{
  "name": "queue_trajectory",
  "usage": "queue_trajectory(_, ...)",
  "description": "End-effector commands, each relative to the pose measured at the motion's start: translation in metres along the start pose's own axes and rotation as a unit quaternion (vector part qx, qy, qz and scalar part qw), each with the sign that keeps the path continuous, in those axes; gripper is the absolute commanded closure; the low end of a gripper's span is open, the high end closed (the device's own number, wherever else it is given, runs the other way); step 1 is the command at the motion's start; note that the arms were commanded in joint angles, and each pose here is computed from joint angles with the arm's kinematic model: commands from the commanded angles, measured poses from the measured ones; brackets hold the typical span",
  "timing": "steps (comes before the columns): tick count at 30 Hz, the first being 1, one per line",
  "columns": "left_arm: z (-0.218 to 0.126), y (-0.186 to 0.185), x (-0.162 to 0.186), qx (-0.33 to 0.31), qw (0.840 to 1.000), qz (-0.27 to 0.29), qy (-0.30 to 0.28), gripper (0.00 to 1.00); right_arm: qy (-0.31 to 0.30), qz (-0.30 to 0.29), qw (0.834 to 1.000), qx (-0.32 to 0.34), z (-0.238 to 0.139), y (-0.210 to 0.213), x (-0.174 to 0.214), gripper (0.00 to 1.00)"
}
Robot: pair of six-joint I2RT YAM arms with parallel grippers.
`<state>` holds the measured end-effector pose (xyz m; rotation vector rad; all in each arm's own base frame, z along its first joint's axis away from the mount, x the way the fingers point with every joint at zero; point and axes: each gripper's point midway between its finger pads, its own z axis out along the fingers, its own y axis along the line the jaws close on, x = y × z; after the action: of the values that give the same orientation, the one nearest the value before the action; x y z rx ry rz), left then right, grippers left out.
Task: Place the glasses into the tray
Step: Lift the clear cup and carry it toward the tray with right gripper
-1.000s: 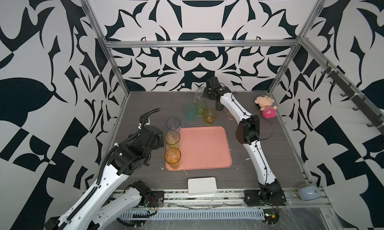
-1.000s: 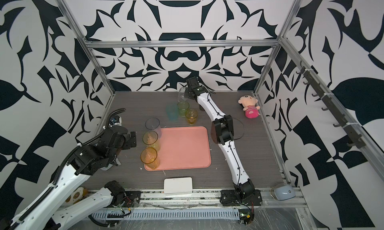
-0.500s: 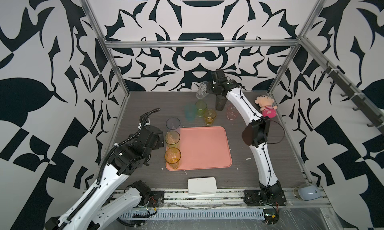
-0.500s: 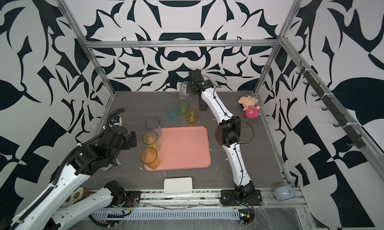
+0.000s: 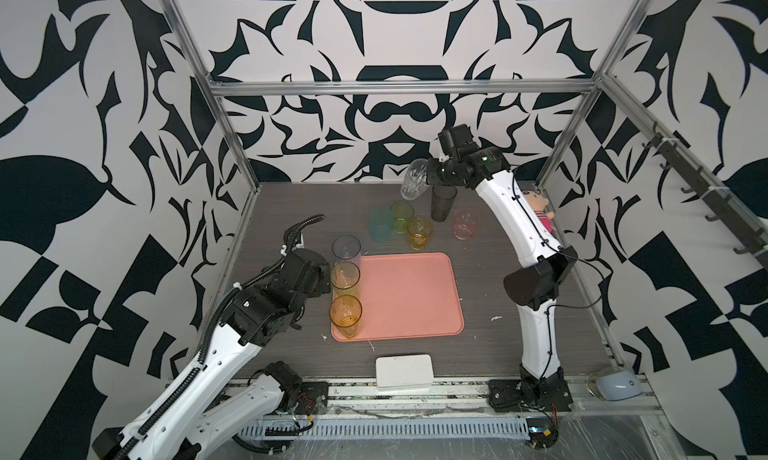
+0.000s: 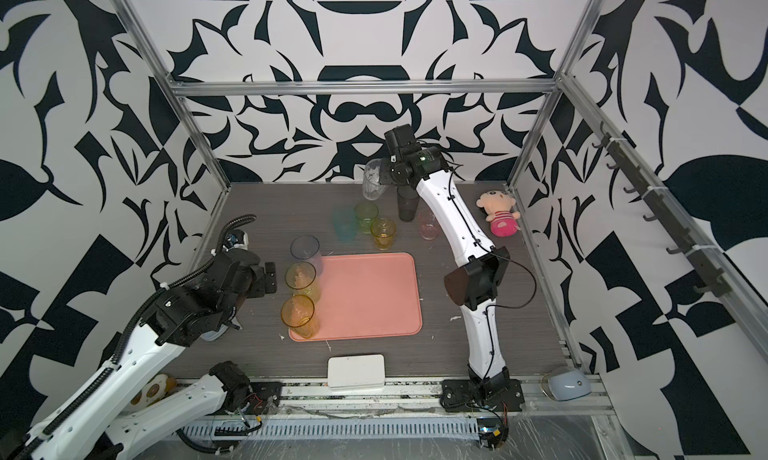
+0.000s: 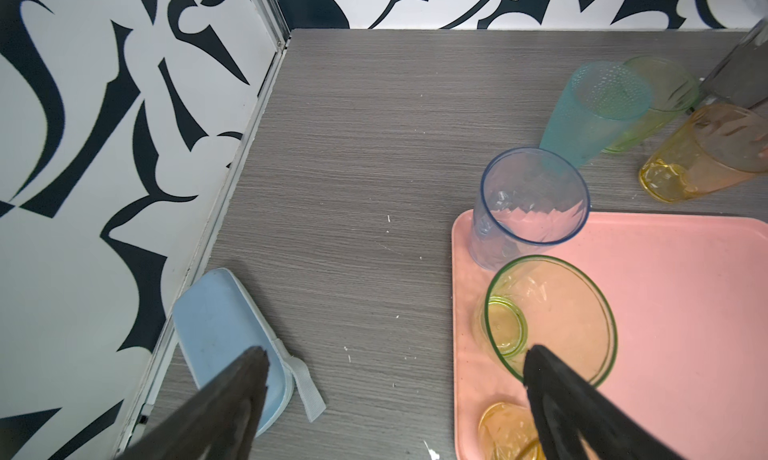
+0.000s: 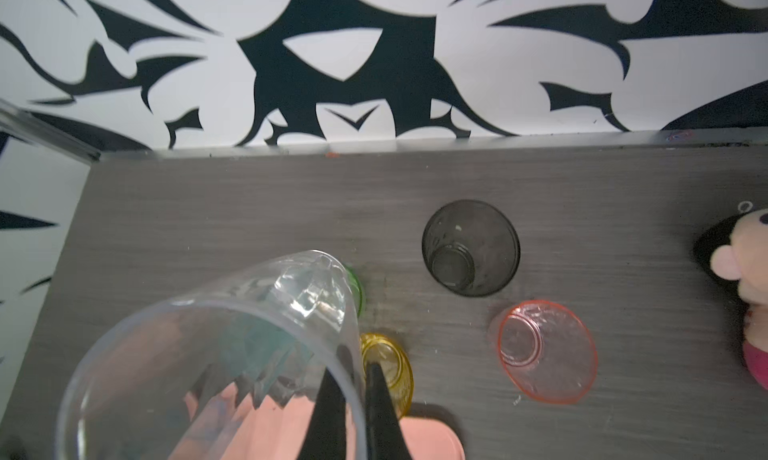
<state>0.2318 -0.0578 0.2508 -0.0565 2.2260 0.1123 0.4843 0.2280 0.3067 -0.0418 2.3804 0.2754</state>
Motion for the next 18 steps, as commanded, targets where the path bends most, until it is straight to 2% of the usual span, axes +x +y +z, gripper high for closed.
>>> queue_trajectory(1,0.000,-0.003,-0.002,0.008,1.000,-0.005,-0.001,0.01,0.012,-0.030,0.999,-0.008,-0.044,0.008,0.012,1.00)
queue_trajectory(10,-0.005,-0.006,-0.003,0.031,0.999,-0.010,-0.009,0.01,0.053,-0.092,0.994,0.021,-0.065,0.029,0.057,1.00)
queue_trajectory(18,-0.008,-0.007,-0.003,0.043,0.999,-0.014,-0.013,0.01,0.080,-0.118,0.990,0.019,-0.059,0.052,0.087,1.00)
